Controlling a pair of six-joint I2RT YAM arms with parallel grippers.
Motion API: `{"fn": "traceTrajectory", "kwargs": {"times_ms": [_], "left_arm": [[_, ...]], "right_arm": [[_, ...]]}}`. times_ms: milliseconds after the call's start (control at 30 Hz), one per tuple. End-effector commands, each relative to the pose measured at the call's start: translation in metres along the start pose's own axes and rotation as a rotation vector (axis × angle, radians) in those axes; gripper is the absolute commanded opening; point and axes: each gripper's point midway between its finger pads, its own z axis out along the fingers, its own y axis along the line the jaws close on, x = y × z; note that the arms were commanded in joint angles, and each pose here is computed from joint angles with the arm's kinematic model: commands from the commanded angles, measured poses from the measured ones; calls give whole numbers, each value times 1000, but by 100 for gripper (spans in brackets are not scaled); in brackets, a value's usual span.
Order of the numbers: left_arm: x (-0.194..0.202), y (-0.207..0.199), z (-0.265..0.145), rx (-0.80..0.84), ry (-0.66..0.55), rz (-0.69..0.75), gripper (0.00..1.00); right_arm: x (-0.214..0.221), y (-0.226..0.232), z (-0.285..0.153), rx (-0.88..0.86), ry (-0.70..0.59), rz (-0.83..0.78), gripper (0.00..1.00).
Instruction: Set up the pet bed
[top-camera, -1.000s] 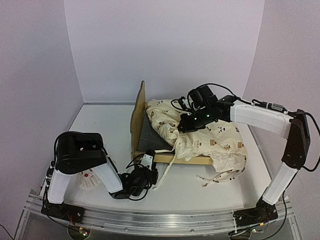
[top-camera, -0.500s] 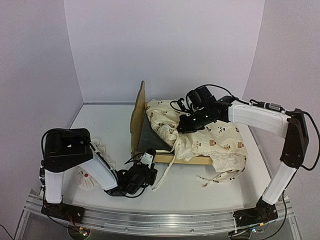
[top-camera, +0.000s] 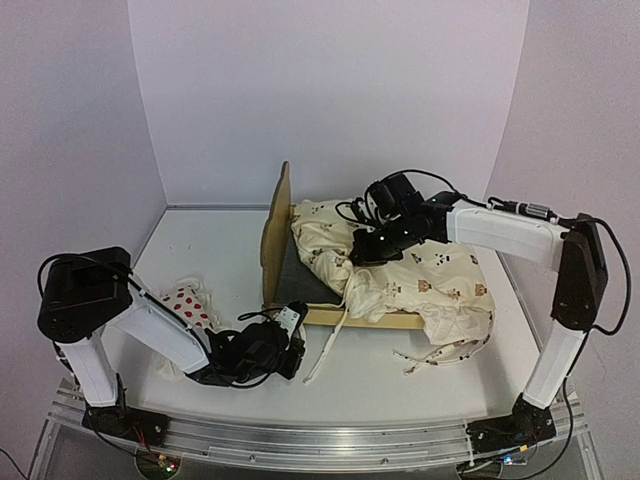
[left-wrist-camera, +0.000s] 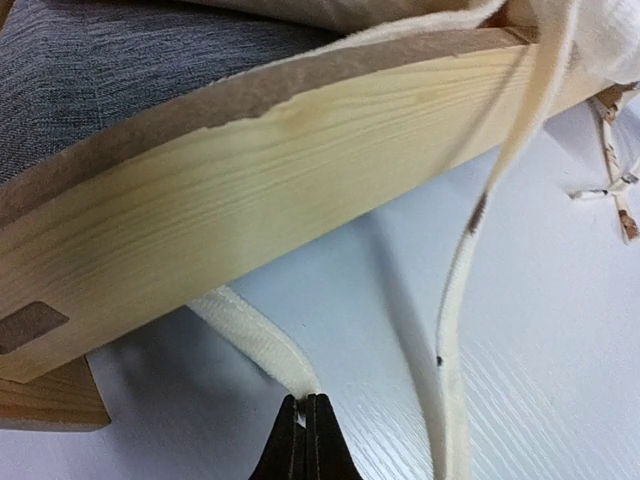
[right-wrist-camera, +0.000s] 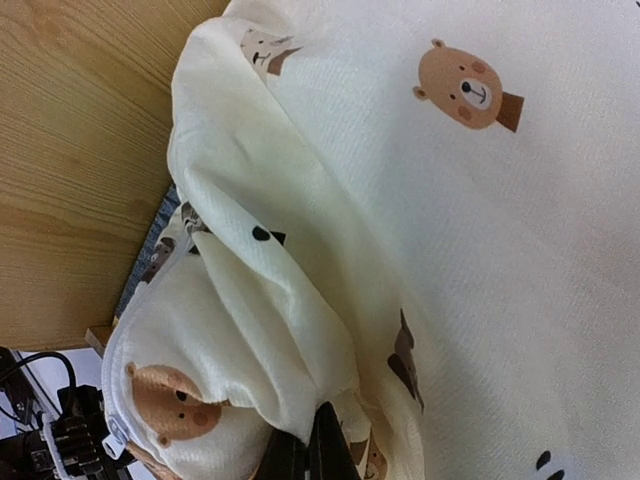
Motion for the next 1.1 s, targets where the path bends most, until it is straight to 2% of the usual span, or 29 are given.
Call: {"fn": "traceTrajectory", "kwargs": {"times_ms": [0, 467, 600, 800, 867, 1000, 1067], "left_arm": [[0, -14, -20, 108, 60, -24, 0], [9, -31, -69, 215, 281, 4, 0], [-8, -24, -93, 210, 263, -18, 0], [-40, -12, -124, 206, 155, -68, 0], [-40, -10, -125, 202, 152, -71, 6], [-31, -6, -111, 146, 182, -82, 37], [-27, -8, -100, 130, 196, -88, 48]], "right_arm": [[-21, 4, 5, -25, -40, 33, 0], [-26, 20, 29, -100, -10, 63, 0], [-28, 29, 32, -127, -5, 63, 0], [-30, 44, 34, -168, 2, 54, 5], [-33, 47, 29, -178, -6, 50, 8], [-35, 44, 17, -157, -29, 34, 26], [-34, 41, 12, -144, -32, 29, 33]]}}
